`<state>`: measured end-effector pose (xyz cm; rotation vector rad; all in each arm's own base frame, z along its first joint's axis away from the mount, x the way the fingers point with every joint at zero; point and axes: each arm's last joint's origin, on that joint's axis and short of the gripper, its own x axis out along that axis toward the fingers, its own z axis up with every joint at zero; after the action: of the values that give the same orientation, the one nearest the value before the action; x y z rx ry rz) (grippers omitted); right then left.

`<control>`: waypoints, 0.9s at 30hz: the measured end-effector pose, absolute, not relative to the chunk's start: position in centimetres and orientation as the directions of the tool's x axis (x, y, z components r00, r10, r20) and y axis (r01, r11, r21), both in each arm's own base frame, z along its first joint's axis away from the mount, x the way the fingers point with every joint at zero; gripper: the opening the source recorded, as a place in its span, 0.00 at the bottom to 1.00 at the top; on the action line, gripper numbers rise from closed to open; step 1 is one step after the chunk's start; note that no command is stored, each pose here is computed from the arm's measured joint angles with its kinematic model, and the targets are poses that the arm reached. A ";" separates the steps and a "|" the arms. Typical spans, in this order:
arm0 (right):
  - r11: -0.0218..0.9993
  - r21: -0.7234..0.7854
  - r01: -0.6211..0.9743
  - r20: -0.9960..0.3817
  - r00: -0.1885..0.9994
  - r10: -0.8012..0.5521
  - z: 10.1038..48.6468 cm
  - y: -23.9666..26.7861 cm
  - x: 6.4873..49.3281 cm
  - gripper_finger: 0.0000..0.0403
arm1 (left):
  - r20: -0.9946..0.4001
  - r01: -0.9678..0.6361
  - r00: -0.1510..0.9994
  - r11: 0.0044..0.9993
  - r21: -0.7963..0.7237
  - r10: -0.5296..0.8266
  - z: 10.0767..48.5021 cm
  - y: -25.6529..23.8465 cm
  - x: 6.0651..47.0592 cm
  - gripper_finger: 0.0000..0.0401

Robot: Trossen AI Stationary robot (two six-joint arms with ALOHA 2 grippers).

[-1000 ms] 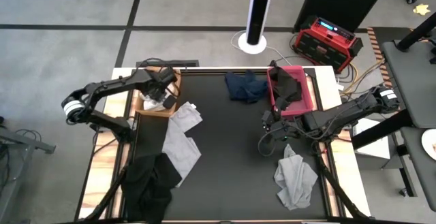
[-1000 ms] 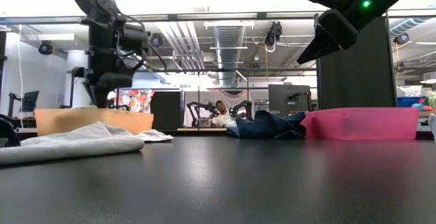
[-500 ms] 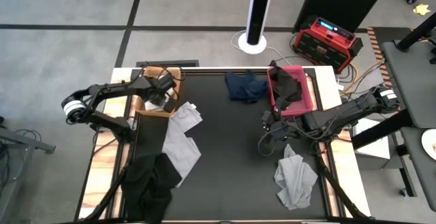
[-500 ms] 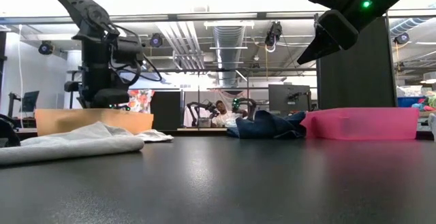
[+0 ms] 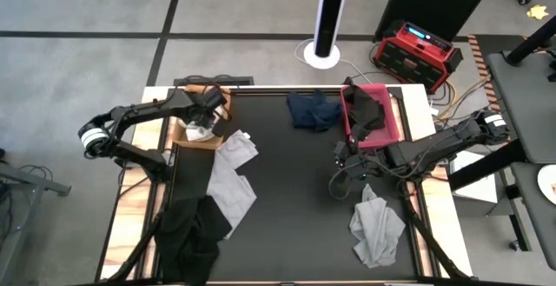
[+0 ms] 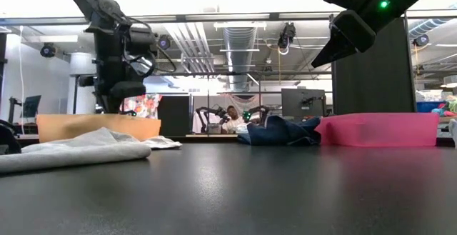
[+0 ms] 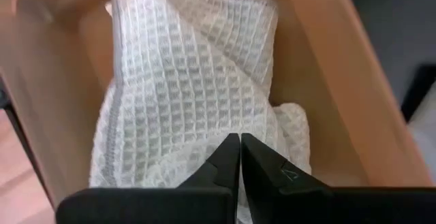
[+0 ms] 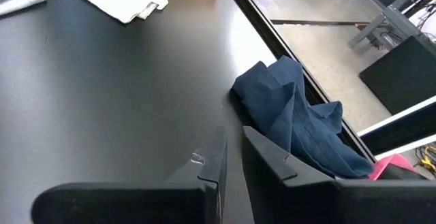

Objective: Sort towels by color in basket
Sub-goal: Put the white towel into the orange bin, then put the black towel into the red bin

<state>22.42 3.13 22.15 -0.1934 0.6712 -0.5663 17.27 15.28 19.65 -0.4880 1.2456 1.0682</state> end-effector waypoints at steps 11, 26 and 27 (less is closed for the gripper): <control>0.833 -0.346 0.432 -0.534 0.639 -0.554 22.1 3.1 22.4 0.09 | -0.920 -0.844 -0.028 0.483 0.231 0.392 21.4 14.8 18.2 0.00; 0.871 -0.272 0.410 -0.582 0.650 -0.488 21.5 3.3 22.3 0.09 | -0.823 -0.773 0.266 0.621 0.129 0.502 24.4 5.1 21.5 0.00; 0.873 -0.269 0.407 -0.584 0.652 -0.483 21.6 3.3 22.3 0.09 | -0.819 -0.767 0.292 0.632 0.108 0.494 24.6 4.4 21.6 0.00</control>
<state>22.28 3.29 21.56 -0.1177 0.6967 -0.5064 21.61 4.38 24.59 -0.3339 0.9496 0.8613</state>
